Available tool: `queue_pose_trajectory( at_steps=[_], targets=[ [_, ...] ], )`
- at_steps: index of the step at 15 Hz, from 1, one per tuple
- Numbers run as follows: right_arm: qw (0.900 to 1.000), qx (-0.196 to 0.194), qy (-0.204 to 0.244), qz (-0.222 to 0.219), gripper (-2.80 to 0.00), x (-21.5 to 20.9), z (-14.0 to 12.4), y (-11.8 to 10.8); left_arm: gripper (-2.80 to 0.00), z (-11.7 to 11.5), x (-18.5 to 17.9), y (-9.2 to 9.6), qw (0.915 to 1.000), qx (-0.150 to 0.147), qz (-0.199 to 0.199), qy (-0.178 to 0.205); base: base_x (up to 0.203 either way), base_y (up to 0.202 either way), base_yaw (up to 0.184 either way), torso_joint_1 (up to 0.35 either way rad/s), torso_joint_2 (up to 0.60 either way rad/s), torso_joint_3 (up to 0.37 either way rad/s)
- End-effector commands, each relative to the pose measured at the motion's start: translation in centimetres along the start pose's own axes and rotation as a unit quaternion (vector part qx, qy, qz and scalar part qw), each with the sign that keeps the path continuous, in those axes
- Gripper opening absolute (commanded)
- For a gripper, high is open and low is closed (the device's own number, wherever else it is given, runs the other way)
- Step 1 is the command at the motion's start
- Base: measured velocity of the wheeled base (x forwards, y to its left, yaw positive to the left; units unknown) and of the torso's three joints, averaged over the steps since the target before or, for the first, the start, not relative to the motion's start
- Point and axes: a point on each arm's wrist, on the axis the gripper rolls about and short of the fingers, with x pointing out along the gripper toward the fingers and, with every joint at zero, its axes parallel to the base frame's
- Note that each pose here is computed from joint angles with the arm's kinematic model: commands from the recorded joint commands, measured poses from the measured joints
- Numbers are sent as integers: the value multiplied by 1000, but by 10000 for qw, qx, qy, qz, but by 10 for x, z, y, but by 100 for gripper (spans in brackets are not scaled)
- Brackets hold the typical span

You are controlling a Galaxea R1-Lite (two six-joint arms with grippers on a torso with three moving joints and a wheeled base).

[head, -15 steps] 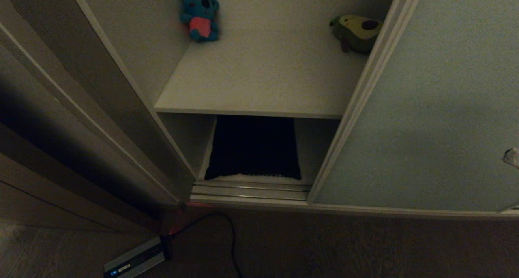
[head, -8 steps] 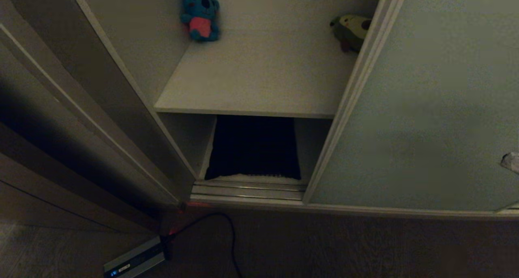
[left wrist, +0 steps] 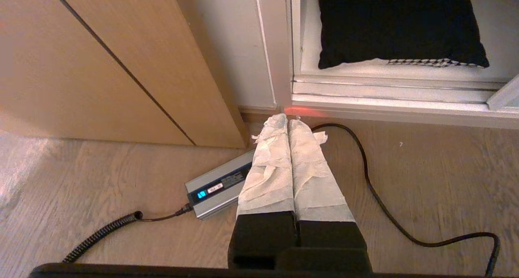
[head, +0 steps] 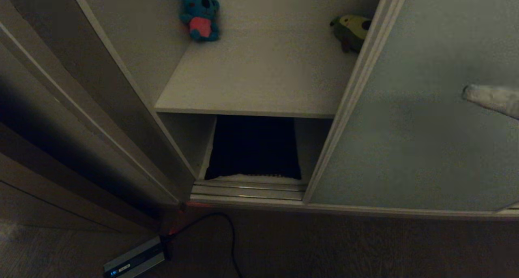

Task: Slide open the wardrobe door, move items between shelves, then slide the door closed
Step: Close the door

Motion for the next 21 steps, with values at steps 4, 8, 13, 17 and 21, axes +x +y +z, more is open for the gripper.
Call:
queue_pose_trajectory(
  at_steps=[4, 8, 13, 17, 21],
  targets=[
    [9996, -245, -150, 11, -280, 44, 8, -5, -280, 0, 0, 0, 10000, 5, 3, 8, 0, 0, 0, 0, 0, 0],
    [9993, -331, -128, 121, -280, 59, 3, -1, -280, 0, 0, 0, 10000, 5, 3, 8, 0, 0, 0, 0, 0, 0],
    [9991, -291, -144, -285, -280, 97, -11, -9, -280, 0, 0, 0, 10000, 5, 3, 8, 0, 0, 0, 0, 0, 0],
    [9985, -198, -77, -497, -280, 105, -16, -16, -280, 0, 0, 0, 10000, 5, 3, 8, 0, 0, 0, 0, 0, 0],
    [9969, -252, -275, -692, -280, 108, -14, -26, -280, 0, 0, 0, 10000, 5, 3, 8, 0, 0, 0, 0, 0, 0]
  ],
)
